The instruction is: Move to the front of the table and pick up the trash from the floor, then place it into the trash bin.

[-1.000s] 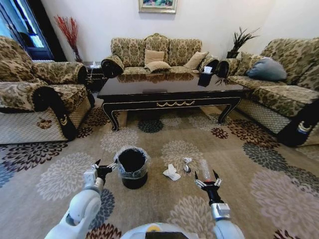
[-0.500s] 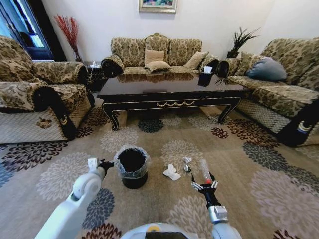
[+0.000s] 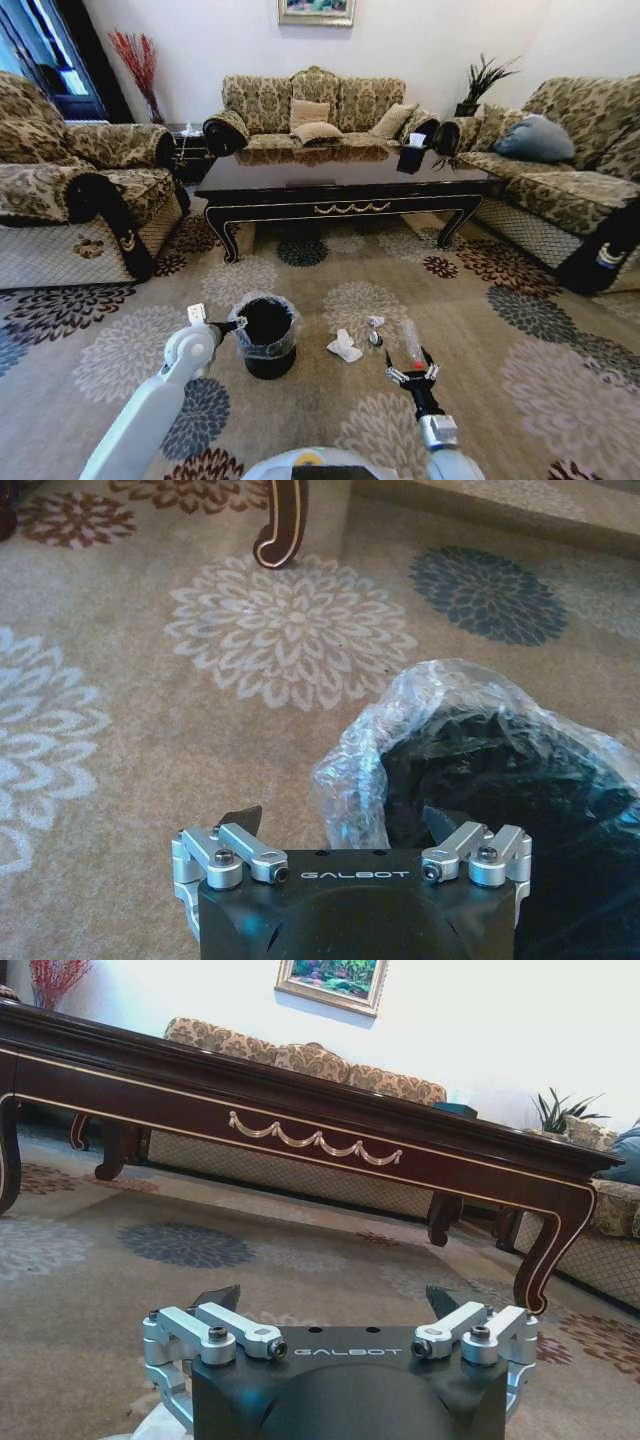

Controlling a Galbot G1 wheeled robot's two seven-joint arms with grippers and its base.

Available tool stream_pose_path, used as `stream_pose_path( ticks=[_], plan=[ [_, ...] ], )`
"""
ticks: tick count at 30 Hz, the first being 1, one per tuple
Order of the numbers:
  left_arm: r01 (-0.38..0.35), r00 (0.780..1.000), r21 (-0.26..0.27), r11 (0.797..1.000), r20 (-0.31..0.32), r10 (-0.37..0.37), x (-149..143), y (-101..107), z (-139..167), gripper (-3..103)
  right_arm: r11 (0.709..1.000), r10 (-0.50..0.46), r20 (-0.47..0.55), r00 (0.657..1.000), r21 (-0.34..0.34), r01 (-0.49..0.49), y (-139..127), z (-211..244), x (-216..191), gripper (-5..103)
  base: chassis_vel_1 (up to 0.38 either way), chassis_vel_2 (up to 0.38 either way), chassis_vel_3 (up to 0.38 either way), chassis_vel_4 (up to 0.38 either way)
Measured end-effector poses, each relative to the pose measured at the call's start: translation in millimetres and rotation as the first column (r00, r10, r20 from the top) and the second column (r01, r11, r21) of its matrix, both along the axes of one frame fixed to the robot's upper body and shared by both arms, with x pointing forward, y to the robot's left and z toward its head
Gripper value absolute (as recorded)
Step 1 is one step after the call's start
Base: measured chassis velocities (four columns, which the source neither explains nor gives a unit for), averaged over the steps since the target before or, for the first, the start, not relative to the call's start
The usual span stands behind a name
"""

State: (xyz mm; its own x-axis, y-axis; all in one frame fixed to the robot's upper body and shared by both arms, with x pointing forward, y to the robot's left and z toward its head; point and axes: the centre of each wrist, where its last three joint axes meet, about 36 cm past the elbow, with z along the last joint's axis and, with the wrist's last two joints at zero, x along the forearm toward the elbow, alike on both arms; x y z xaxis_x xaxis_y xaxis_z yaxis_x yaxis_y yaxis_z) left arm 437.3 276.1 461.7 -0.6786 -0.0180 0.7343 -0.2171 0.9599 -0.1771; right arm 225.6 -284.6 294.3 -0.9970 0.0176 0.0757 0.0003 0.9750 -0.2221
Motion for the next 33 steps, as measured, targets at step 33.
stream_pose_path(
  ticks=[33],
  plan=[
    [-0.025, 0.979, -0.120, 0.992, -0.204, 0.000, 68, -8, -33, 56, 0.996, -0.089, 0.026, 0.996, -0.010, 0.089, -19, -1, 12, 100, 0.000, 0.000, 0.000, 0.000]
  ],
)
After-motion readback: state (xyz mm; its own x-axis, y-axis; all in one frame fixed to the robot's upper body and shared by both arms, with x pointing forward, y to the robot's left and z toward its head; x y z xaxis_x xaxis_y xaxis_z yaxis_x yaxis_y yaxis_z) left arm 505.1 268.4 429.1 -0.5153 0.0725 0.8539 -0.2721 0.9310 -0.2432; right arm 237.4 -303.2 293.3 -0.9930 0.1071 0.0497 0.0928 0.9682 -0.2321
